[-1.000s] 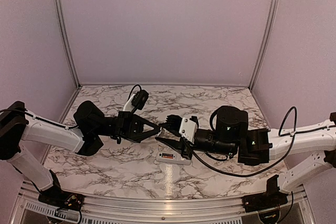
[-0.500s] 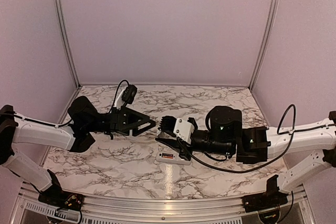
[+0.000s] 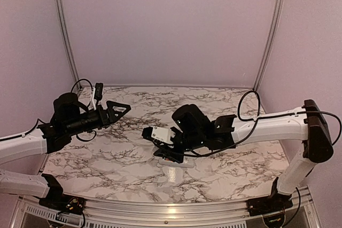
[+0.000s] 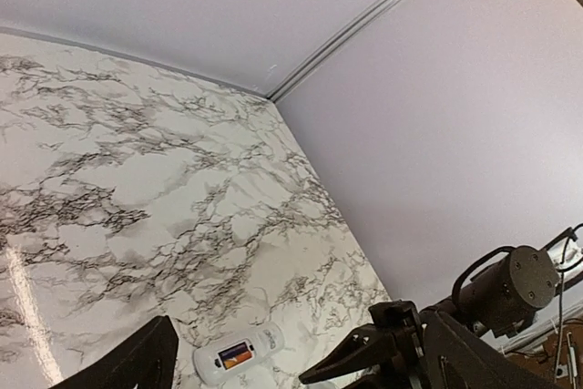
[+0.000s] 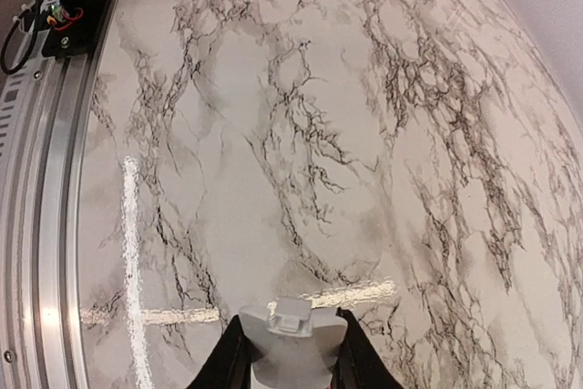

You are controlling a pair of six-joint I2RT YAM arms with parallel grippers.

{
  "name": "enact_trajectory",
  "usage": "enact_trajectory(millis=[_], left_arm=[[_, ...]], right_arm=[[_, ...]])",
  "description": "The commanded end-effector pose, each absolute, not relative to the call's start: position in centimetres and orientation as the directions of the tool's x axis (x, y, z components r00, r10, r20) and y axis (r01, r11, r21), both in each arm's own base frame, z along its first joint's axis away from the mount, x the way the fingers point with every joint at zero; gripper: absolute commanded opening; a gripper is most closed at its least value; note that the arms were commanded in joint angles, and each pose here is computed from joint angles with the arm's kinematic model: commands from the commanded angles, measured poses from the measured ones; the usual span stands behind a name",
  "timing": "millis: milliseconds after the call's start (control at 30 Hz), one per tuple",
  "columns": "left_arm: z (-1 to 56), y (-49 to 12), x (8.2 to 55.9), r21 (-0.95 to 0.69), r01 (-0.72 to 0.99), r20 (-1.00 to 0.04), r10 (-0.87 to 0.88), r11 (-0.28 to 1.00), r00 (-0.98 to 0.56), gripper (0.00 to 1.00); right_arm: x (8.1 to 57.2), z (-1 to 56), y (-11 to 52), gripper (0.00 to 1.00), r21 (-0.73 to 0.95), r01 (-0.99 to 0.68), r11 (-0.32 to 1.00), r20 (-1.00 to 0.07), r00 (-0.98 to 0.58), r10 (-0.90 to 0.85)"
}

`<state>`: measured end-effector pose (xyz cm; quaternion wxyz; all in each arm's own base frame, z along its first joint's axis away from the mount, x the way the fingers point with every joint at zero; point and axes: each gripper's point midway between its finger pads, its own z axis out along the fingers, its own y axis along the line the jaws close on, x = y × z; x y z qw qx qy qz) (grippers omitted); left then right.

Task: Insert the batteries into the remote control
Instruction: Load the battery cover onto the remote control without the battery cover.

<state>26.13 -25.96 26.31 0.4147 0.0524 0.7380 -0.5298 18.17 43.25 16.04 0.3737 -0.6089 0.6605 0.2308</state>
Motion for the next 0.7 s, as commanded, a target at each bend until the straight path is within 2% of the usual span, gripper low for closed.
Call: enact_trajectory(millis=[0, 300, 667], left_arm=[[18.5, -22.8, 27.4, -0.65, 0.337, -0.67, -0.306, 0.681, -0.676, 0.98], [16.4, -23.0, 26.6, -0.683, 0.333, -0.641, -0.314, 0.65, -0.7, 0.96], [14.6, -23.6, 26.2, -0.701, 0.331, -0.612, -0.293, 0.632, -0.735, 0.95]], right_arm=[[17.7, 11.6, 42.7, 0.2, -0.055, -0.996, 0.071, -0.682, -0.014, -0.731], [21.1, 7.6, 42.3, 0.22, 0.014, -0.994, 0.109, -0.583, -0.097, -0.807], [21.6, 6.0, 41.4, 0.23, 0.054, -0.99, 0.133, -0.527, -0.141, -0.838]])
